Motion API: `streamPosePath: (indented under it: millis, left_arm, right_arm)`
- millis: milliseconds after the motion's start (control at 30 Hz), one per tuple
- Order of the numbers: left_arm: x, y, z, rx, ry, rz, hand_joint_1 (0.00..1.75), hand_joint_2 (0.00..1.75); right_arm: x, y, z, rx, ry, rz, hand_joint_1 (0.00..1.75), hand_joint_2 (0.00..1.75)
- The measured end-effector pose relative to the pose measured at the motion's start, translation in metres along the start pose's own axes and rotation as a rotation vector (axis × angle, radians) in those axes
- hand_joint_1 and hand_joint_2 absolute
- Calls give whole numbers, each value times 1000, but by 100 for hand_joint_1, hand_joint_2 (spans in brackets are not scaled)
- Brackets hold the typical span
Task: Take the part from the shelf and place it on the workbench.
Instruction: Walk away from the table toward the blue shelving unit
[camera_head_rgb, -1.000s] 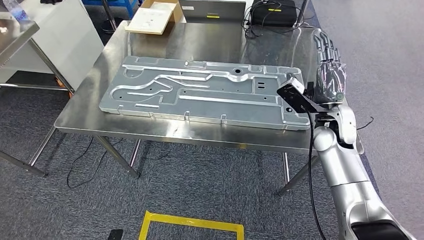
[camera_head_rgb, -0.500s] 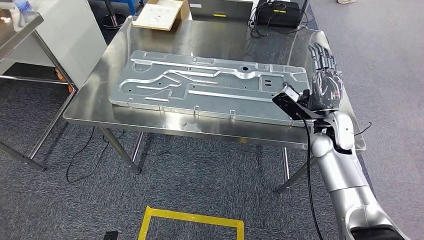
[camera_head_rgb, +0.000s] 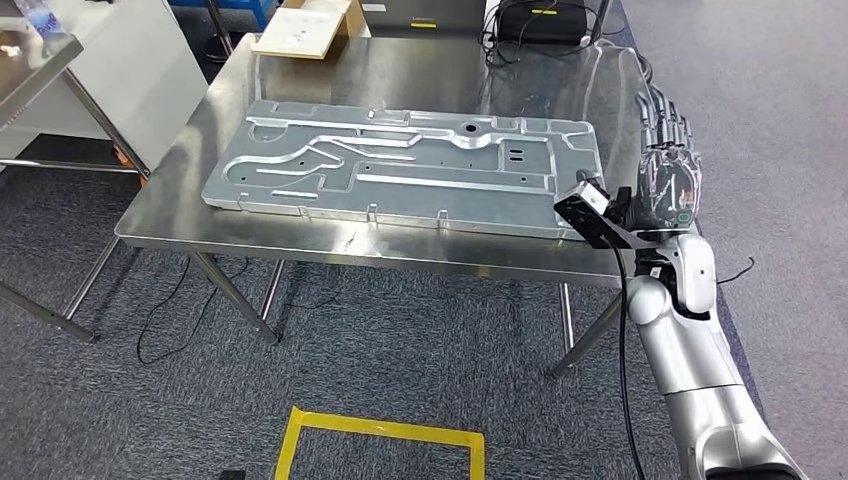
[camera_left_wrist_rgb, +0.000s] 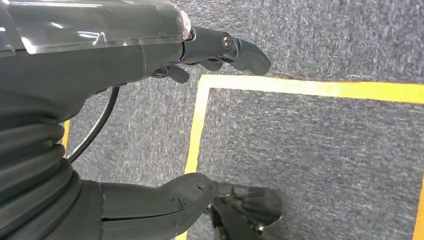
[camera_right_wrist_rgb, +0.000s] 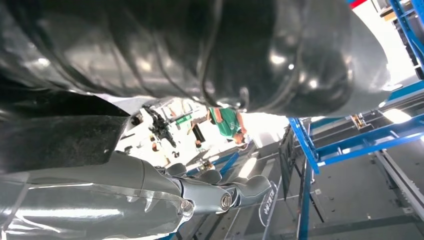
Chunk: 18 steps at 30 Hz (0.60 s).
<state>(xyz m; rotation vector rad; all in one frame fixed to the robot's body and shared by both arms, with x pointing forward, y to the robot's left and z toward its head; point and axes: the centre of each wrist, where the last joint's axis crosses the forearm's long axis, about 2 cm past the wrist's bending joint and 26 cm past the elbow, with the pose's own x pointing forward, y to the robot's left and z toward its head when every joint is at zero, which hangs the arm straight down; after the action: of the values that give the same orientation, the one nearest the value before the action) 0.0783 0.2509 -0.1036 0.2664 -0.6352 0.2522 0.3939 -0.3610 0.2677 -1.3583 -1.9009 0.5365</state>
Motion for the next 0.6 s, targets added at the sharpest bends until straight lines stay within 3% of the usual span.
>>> streamPosePath:
  millis: [600]
  left_arm:
    - [8, -3, -3, 0, -23, -12, 0, 175]
  right_arm:
    - [7, -6, -18, 9, -2, -43, 0, 0]
